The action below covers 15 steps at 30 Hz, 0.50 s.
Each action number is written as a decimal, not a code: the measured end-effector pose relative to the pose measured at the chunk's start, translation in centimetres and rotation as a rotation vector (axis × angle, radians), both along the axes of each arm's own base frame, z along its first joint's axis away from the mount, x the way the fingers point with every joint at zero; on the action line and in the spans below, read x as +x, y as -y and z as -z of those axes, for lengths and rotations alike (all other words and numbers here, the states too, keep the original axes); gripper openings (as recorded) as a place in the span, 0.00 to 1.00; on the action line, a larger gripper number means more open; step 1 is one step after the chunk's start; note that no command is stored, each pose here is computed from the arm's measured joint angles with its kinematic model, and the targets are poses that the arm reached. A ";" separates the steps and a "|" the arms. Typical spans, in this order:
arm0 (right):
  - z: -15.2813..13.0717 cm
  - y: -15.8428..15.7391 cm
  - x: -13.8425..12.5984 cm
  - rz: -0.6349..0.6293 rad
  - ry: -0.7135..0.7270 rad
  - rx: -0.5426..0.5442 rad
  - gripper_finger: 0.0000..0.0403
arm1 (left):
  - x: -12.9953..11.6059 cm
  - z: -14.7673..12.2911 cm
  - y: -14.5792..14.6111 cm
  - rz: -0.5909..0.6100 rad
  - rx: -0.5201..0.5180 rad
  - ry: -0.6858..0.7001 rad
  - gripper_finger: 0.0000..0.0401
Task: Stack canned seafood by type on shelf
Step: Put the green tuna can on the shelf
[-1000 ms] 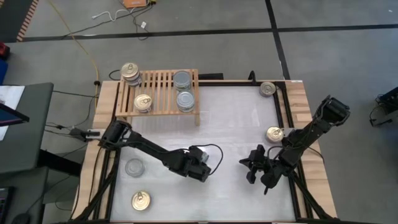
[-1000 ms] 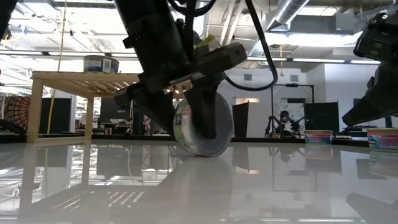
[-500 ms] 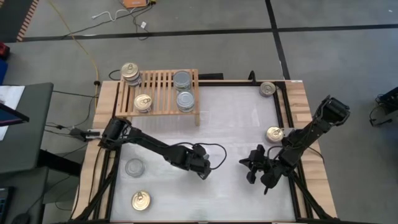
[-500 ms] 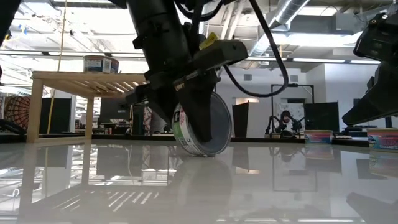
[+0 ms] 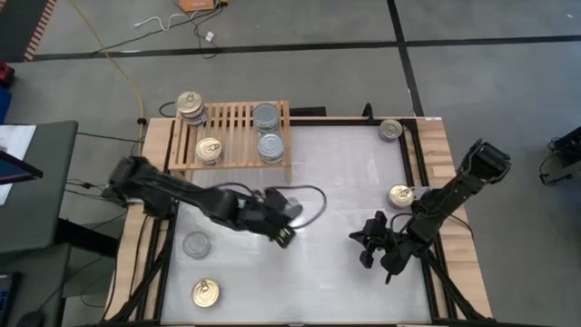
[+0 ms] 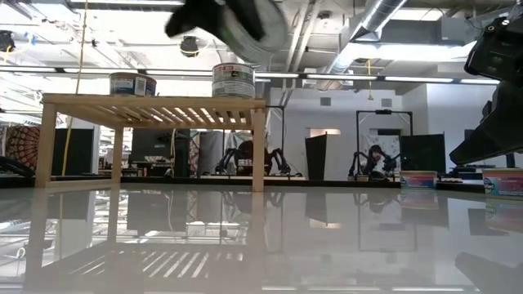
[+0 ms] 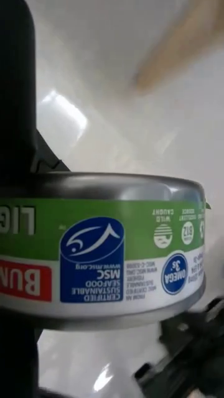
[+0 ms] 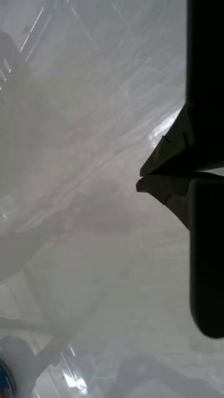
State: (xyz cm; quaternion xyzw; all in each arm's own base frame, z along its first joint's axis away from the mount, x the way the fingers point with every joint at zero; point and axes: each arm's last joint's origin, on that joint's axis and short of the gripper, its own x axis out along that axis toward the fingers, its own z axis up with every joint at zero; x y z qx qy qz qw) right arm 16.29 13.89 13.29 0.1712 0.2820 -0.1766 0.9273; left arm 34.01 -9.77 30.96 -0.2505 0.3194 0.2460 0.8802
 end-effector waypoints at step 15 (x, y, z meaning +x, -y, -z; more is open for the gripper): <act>0.0 0.0 0.0 -0.001 0.000 0.001 0.08 | -11.9 5.3 -2.4 -0.448 -0.283 0.694 0.29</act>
